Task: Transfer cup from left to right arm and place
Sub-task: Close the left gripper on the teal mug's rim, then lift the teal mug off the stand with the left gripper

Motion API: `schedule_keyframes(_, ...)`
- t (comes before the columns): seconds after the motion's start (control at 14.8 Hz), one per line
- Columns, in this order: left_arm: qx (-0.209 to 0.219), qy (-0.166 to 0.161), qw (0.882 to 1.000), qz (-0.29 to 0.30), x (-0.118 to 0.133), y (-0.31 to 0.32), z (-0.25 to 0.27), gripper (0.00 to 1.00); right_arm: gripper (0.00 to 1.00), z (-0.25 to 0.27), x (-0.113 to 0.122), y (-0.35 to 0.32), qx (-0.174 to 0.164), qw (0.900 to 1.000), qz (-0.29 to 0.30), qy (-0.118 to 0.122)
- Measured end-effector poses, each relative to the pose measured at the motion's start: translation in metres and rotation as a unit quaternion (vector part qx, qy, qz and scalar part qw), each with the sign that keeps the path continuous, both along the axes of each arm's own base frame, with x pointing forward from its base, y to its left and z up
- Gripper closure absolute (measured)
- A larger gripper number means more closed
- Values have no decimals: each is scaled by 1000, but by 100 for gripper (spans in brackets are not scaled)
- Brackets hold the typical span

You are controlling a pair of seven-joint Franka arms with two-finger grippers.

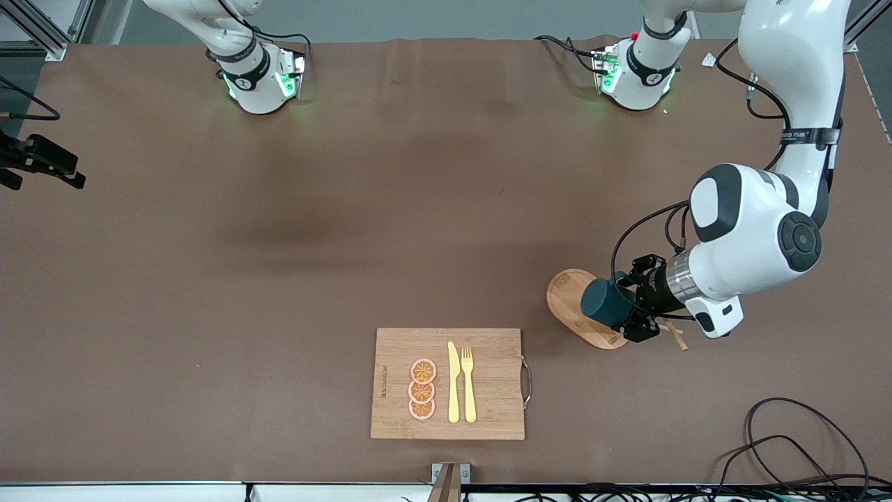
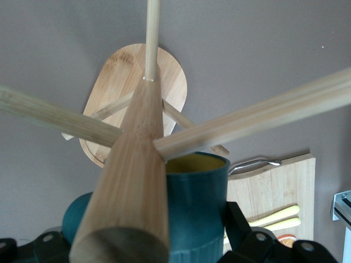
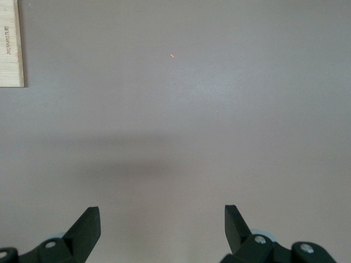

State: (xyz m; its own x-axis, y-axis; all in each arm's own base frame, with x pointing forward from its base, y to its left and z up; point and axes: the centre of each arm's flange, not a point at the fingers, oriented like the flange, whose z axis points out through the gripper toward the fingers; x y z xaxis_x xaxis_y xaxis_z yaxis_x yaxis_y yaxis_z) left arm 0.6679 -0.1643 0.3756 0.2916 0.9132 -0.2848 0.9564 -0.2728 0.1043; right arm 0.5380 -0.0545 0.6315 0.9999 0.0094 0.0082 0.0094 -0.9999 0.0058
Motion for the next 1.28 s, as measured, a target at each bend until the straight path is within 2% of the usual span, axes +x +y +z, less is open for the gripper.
schedule_keyframes(0.14, 0, -1, 1000, 0, 0, 0, 1, 11, 0, 0, 0, 0, 0, 1000, 0, 0)
schedule_keyframes(0.95, -10, -17, 1000, -6, 5, -9, 21, 11, 0, 0, 0, 0, 0, 1000, 0, 0)
schedule_keyframes(1.28, -22, -7, 1000, -16, -4, -30, 37, 11, 0, 0, 0, 0, 0, 1000, 0, 0)
